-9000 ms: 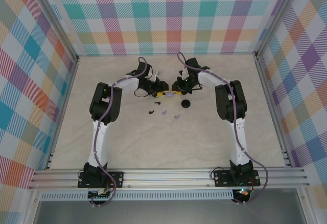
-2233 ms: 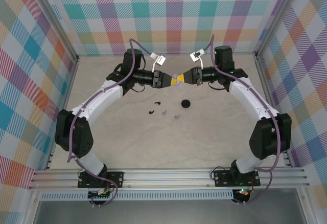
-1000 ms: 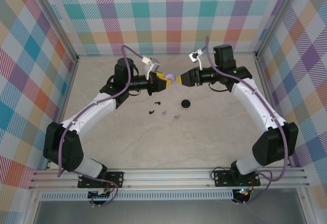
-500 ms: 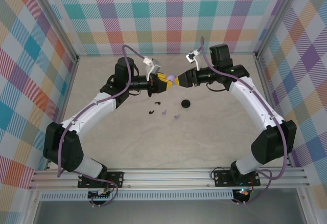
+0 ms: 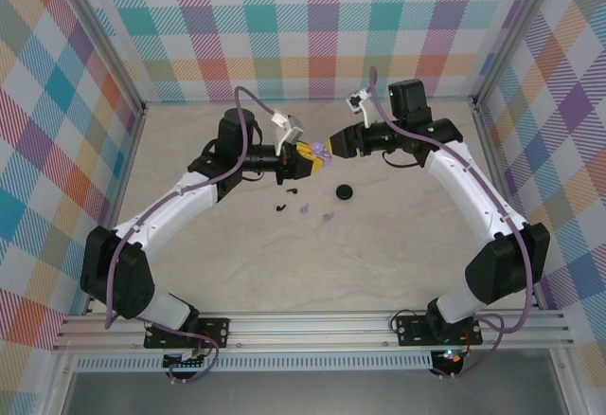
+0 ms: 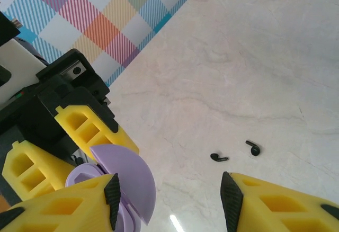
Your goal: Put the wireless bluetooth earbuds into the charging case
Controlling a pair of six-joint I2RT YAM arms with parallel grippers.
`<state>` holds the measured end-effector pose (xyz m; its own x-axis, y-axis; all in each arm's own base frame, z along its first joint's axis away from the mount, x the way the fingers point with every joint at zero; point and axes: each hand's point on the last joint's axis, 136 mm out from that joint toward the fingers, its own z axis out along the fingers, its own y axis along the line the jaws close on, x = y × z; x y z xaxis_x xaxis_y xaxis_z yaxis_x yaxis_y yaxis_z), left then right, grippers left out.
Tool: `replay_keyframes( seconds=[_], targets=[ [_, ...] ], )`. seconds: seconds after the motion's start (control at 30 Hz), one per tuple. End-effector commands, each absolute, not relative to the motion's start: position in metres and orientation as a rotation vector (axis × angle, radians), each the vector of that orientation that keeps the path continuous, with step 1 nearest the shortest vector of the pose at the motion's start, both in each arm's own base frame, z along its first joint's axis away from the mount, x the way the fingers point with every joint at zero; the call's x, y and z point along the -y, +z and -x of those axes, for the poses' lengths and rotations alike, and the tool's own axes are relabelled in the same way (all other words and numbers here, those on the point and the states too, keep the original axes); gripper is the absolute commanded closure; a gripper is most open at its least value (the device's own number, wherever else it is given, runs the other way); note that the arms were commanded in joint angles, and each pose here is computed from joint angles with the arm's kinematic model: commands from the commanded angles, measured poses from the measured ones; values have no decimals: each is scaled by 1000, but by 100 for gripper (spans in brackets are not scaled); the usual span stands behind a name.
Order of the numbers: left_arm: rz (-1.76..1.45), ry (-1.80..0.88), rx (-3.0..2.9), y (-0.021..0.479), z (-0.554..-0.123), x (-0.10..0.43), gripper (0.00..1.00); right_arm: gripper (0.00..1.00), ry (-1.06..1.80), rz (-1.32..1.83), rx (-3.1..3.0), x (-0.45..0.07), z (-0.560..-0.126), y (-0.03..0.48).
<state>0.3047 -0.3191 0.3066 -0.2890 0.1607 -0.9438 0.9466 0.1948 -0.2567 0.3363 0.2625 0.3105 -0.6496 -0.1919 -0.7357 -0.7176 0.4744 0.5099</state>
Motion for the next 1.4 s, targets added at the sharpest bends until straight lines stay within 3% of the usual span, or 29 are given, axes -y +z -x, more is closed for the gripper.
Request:
replay_keyframes(
  seconds=[0.0, 0.27, 0.57, 0.7, 0.97, 1.37],
  targets=[
    [-1125, -1200, -1535, 329, -295, 324, 81, 45, 1084, 728, -2101, -261, -341, 318],
    [-1002, -1192, -1614, 323, -318, 315, 82, 41, 954, 632, -2114, -242, -345, 317],
    [-935, -1201, -1658, 315, -316, 290, 81, 41, 812, 494, -2369, -214, -350, 249],
    [-916, -1187, -1689, 309, -305, 278, 82, 48, 873, 472, -2483, -218, -341, 211],
    [-853, -1151, -1725, 299, -280, 260, 81, 73, 976, 480, -2695, -234, -318, 137],
    [-803, -1134, -1757, 288, -259, 252, 80, 81, 811, 533, -2872, -247, -317, 68]
  ],
)
